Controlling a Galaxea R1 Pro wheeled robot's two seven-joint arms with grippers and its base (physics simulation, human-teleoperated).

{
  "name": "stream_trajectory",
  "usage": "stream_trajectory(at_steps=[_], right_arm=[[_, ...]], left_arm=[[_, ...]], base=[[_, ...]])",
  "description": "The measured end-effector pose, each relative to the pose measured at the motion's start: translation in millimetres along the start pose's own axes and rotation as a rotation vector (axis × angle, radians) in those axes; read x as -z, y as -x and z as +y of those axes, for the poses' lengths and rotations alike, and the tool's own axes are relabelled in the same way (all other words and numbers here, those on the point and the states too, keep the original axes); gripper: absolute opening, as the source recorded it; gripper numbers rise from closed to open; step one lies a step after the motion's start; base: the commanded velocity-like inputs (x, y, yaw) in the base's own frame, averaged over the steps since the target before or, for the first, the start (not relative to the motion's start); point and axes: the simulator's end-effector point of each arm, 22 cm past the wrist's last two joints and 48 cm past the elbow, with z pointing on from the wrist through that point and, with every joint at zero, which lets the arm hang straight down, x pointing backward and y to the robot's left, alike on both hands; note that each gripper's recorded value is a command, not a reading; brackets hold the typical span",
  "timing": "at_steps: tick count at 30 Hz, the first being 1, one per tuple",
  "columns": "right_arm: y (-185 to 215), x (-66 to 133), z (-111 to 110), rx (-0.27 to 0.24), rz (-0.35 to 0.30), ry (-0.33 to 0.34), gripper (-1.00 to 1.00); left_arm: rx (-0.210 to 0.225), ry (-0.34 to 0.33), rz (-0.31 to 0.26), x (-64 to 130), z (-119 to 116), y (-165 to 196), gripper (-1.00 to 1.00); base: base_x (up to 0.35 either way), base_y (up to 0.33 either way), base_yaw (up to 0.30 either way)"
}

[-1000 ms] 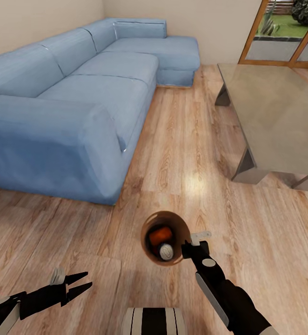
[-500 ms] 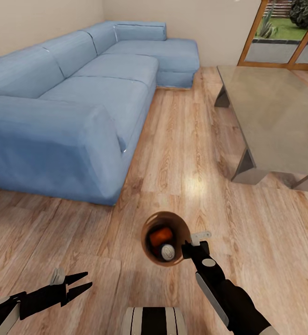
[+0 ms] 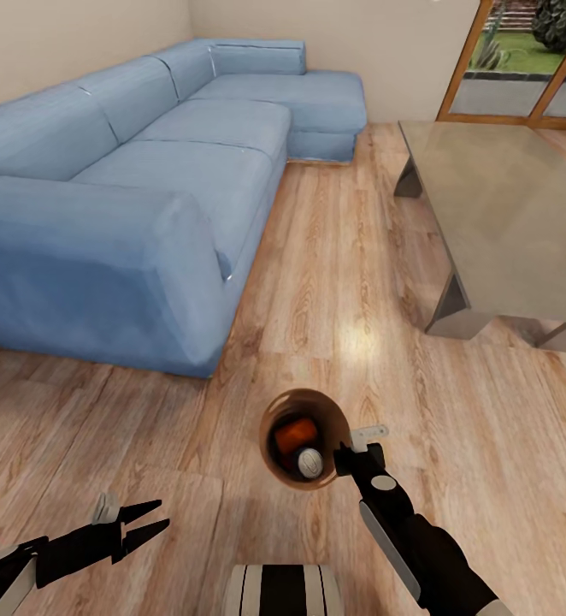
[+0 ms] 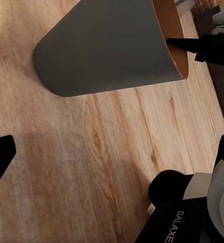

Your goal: Put the three can of soda from the living room inside the tash can in the kitchen.

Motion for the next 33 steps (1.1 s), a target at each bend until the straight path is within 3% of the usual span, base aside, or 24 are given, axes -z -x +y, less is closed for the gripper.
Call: stream_trajectory(at_steps=[19,20,33], right_arm=[[0.1,-0.1,0.1,0.000,0.000,0.000,-1.00],[0.1,-0.1,0.1,0.000,0.000,0.000,1.00],[-2.7,-4.5,2.3,0.001,0.002,0.006,1.00]], left_arm=[[0.000,0.001,-0.001,0.3,0.4,0.3,1.00],[0.000,0.001,-0.001,0.4,0.5,0.2,1.00],[0.008,0.003,0.004,-1.5,4.2,-2.5,1.00]], base=[[0.000,0.000,0.000],[0.000,0.000,0.000],[0.000,0.000,0.000]])
